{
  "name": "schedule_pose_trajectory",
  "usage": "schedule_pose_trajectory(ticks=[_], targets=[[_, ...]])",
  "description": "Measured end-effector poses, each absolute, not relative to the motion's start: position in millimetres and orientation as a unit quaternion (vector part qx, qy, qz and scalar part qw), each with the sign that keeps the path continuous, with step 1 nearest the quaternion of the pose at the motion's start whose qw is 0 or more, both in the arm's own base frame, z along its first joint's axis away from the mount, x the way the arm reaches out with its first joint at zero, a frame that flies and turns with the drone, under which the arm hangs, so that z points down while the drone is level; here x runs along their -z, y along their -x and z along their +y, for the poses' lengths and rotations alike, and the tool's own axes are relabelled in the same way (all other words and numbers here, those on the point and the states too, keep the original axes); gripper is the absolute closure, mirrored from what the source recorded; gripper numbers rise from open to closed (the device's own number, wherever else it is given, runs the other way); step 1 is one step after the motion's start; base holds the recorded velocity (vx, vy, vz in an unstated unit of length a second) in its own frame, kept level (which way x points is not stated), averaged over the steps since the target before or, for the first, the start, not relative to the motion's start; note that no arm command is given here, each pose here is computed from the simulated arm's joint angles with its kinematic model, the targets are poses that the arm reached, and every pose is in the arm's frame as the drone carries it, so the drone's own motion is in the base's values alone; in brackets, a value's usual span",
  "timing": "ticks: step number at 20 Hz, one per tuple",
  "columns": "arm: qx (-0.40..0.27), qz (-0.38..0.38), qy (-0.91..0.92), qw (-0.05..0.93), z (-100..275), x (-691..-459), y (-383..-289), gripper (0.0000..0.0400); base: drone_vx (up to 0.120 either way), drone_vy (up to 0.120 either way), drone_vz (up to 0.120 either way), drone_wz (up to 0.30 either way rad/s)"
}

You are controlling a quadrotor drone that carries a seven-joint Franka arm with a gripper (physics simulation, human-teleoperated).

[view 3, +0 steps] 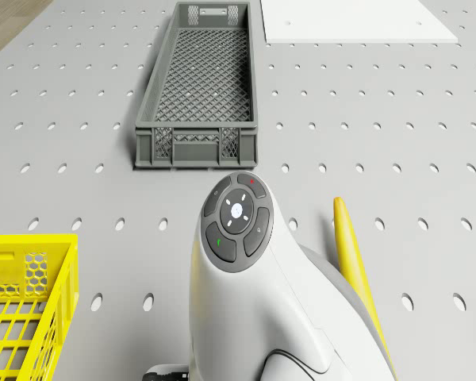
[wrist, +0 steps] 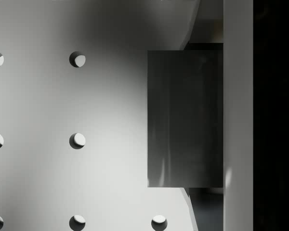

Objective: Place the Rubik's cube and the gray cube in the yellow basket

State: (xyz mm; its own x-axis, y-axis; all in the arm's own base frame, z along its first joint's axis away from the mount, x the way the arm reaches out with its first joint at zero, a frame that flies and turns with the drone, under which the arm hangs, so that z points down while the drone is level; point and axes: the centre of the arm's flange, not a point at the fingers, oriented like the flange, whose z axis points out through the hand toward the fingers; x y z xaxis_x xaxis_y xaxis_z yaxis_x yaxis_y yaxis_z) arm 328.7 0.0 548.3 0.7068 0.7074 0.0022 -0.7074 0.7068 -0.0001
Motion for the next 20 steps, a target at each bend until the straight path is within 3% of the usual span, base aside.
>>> schedule_pose_trajectory(ticks=[3, 10, 13, 20], targets=[[-0.383, -0.001, 0.0, 0.924, 0.0, -539.5, -328.7, 0.0149, 0.0, 0.0, 0.013, 0.0], [-0.383, -0.001, 0.0, 0.924, 0.1, -508.4, -328.7, 0.015, 0.0, 0.0, 0.12, 0.0], [-0.383, -0.001, 0.0, 0.924, 0.1, -494.8, -328.7, 0.015, 0.12, 0.027, 0.04, 0.0], [-0.383, -0.001, 0.0, 0.924, 0.0, -479.4, -328.7, 0.015, 0.12, 0.12, 0.0, 0.0]])
